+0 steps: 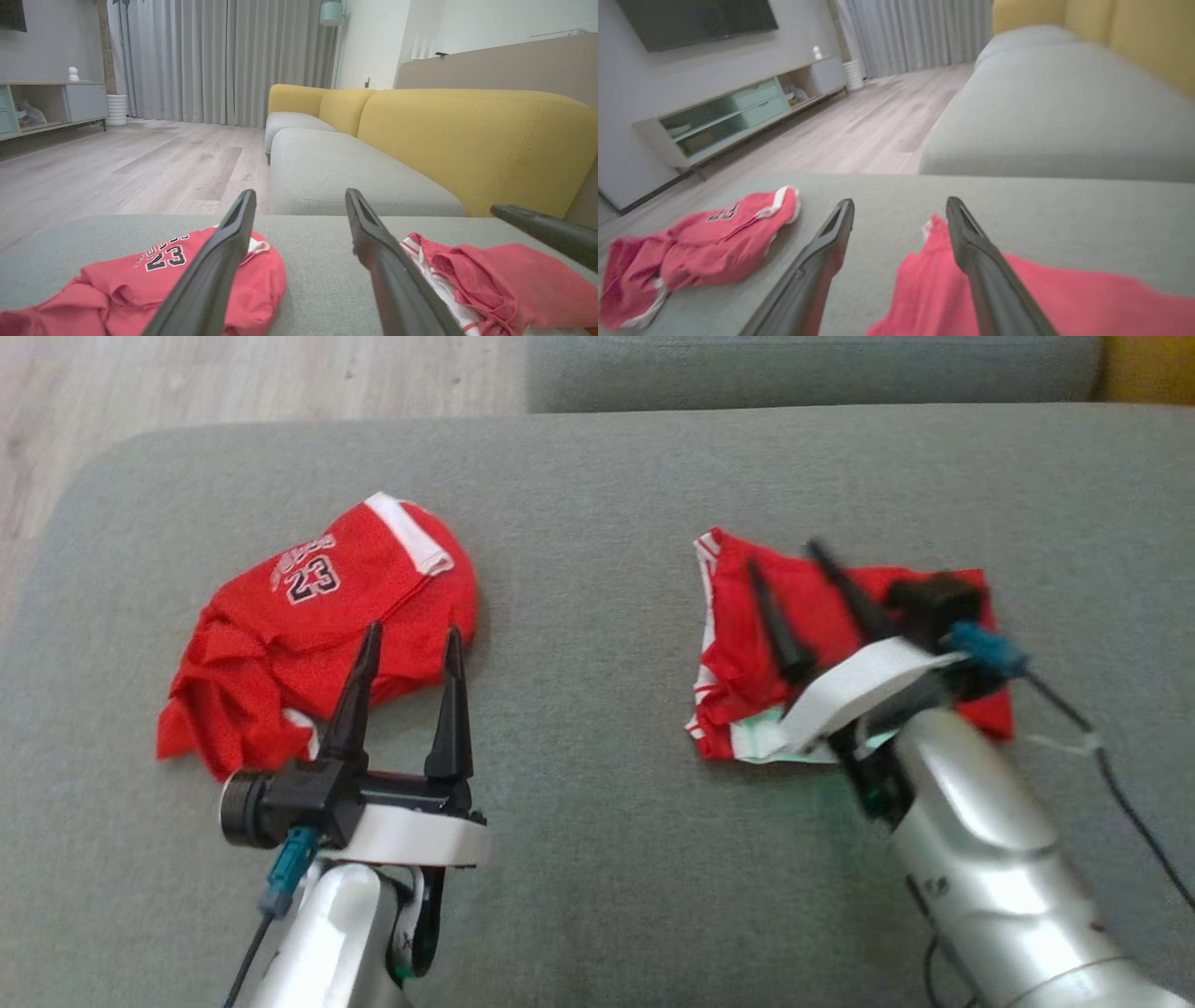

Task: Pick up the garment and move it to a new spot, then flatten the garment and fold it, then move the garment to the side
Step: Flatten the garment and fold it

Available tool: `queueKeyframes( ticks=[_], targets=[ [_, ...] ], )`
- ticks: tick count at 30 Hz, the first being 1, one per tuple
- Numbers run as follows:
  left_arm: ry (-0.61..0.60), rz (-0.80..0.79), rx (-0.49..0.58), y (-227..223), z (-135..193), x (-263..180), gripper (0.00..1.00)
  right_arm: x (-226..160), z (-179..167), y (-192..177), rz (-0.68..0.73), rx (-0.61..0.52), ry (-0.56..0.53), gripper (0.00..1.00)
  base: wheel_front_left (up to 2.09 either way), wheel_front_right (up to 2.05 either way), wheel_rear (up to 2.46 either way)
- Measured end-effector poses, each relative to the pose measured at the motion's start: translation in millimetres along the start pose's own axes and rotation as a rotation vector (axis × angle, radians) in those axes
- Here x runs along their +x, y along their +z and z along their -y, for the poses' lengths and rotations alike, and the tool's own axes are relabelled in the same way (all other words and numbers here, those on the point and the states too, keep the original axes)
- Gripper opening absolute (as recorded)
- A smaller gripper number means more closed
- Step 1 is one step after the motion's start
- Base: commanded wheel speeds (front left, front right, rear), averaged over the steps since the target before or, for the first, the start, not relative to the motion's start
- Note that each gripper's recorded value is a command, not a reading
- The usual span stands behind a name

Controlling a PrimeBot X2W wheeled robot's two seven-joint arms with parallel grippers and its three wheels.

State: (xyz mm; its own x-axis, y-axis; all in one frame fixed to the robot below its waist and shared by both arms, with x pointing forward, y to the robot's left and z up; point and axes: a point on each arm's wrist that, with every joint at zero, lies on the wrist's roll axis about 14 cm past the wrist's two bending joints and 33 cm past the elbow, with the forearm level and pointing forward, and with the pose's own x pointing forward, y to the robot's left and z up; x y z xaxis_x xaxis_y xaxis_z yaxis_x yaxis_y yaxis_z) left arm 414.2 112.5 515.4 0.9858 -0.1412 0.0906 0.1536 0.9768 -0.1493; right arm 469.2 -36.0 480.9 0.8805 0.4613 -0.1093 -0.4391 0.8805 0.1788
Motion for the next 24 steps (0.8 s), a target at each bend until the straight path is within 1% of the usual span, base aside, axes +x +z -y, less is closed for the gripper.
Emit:
queueKeyframes(
  ticks=[3, 5, 7, 9, 10, 13, 17, 20, 24],
  targets=[
    [-0.006, 0.009, -0.001, 2.7, 5.3, 3.1, 1.0, -11.1, 39.7, 30.0, 0.107, -0.021, -0.117, 1.0, 0.0, 0.0, 0.0],
    [-0.006, 0.014, -0.003, 4.0, 7.2, 5.7, 1.0, -25.7, 67.4, 47.6, 0.172, -0.025, -0.201, 1.0, 0.0, 0.0, 0.0],
    [-0.016, 0.019, -0.006, 5.4, 11.2, 8.0, 1.0, -46.0, 91.2, 54.7, 0.208, -0.042, -0.278, 1.0, 0.0, 0.0, 0.0],
    [-0.023, 0.026, -0.01, 7.4, 14.1, 9.8, 1.0, -69.0, 110.0, 50.0, 0.211, -0.061, -0.347, 1.0, 0.0, 0.0, 0.0],
    [-0.023, 0.026, -0.01, 7.4, 14.1, 9.8, 1.0, -69.0, 110.0, 50.0, 0.211, -0.061, -0.347, 1.0, 0.0, 0.0, 0.0],
    [-0.031, 0.024, -0.016, 6.1, 17.4, 10.0, 1.0, -102.8, 127.9, 30.7, 0.182, -0.069, -0.435, 1.0, 0.0, 0.0, 0.0],
    [-0.041, -0.002, -0.022, -3.4, 21.1, 7.6, 1.0, -133.3, 137.7, 7.4, 0.149, -0.043, -0.514, 1.0, 0.0, 0.0, 0.0],
    [-0.051, -0.017, -0.026, -8.9, 23.2, 6.6, 1.0, -141.9, 137.6, 0.4, 0.142, -0.03, -0.534, 1.0, 0.0, 0.0, 0.0],
    [-0.057, -0.026, -0.028, -12.2, 23.6, 7.0, 1.0, -140.2, 136.4, 5.2, 0.157, -0.031, -0.53, 1.0, 0.0, 0.0, 0.0]
  ],
)
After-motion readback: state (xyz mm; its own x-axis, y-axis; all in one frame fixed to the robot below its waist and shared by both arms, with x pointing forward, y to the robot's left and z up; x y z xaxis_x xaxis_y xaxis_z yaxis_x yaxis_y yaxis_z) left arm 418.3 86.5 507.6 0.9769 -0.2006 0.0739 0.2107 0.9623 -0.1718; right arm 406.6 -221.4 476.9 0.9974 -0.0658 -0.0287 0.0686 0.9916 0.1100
